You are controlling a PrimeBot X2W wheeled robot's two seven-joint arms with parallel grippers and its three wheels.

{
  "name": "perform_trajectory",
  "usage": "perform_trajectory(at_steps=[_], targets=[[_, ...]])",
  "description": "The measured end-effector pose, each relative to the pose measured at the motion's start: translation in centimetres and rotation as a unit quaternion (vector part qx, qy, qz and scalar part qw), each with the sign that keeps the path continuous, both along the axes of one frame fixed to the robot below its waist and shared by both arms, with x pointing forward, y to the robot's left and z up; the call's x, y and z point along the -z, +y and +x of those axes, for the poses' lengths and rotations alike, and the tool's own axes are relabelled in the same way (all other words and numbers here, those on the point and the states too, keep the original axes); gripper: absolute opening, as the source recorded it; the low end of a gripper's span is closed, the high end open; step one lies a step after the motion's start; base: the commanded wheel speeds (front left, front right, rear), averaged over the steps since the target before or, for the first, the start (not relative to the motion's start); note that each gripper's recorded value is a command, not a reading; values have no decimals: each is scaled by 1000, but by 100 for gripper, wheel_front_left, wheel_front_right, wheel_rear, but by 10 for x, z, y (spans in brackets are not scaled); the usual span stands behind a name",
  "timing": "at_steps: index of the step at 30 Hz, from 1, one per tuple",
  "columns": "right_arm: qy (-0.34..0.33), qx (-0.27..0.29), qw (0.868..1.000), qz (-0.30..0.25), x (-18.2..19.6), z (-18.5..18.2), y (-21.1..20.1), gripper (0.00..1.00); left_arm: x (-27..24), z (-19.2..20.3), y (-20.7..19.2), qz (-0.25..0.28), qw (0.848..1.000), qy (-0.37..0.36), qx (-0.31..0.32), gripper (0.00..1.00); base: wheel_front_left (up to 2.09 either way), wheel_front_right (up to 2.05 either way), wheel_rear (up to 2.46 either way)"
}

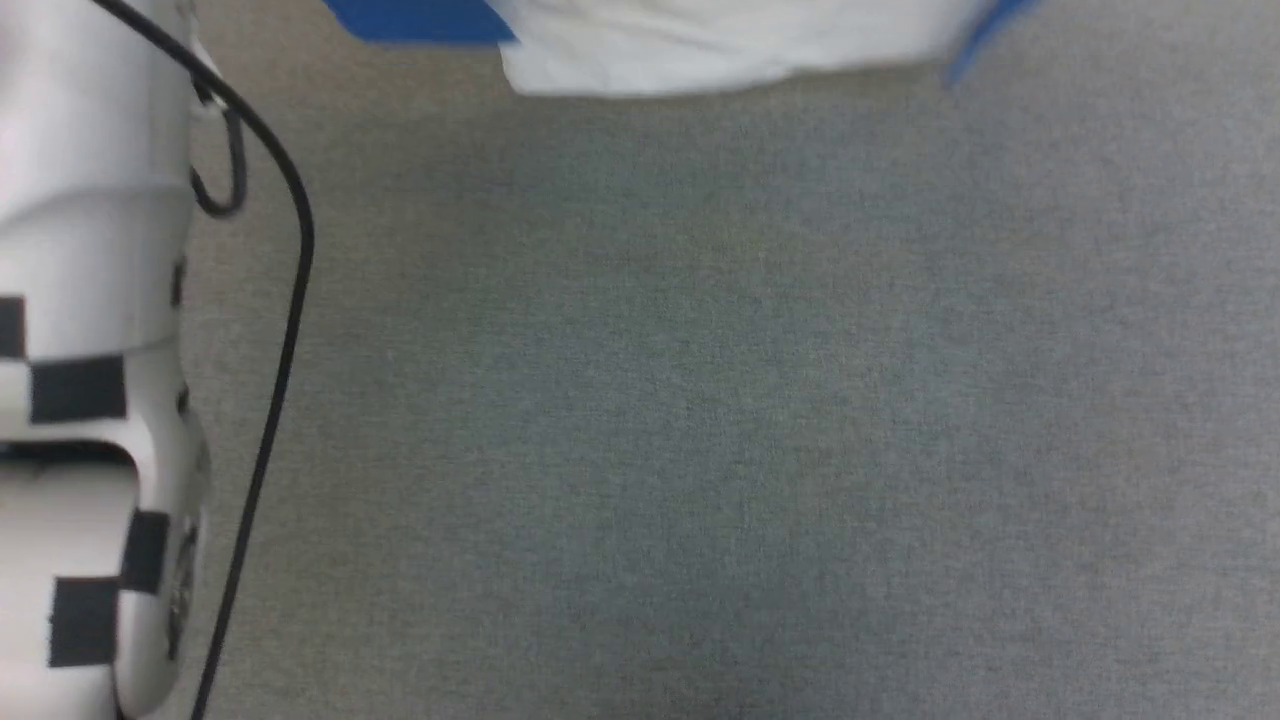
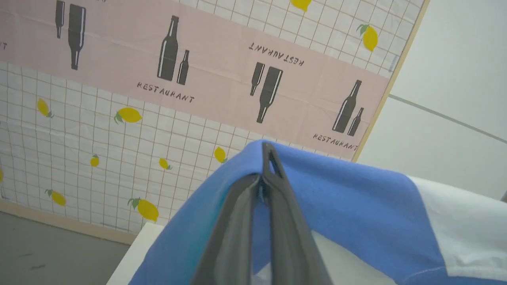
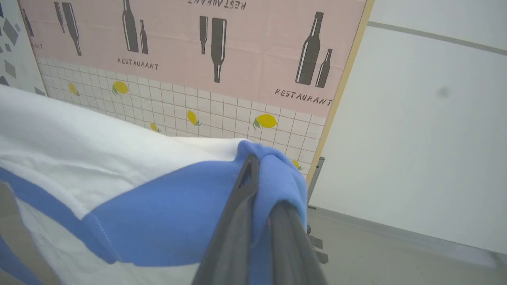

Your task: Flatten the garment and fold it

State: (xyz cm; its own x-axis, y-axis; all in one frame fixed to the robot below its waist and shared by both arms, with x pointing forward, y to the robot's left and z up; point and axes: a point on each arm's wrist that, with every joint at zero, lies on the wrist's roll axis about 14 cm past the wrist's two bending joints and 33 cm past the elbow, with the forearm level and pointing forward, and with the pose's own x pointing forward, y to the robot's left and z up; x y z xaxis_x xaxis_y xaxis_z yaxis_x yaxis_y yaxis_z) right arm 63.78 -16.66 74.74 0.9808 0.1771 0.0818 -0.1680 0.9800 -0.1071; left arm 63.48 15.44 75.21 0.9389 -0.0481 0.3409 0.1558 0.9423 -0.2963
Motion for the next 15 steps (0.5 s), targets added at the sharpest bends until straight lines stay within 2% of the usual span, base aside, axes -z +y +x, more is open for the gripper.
perform_trajectory(at_steps=[4, 6, 15], targets=[[-54, 12, 998, 1, -8, 18, -5, 0, -10, 15, 0, -7, 999, -52, -10, 0, 0, 0, 0], [-54, 16, 998, 1, 0, 27, -8, 0, -2, 24, 0, -9, 999, -53, -8, 0, 0, 0, 0], [26, 7, 999, -19, 76, 44, -6, 0, 64, 45, 2, -10, 1000, 8, -2, 0, 0, 0, 0]])
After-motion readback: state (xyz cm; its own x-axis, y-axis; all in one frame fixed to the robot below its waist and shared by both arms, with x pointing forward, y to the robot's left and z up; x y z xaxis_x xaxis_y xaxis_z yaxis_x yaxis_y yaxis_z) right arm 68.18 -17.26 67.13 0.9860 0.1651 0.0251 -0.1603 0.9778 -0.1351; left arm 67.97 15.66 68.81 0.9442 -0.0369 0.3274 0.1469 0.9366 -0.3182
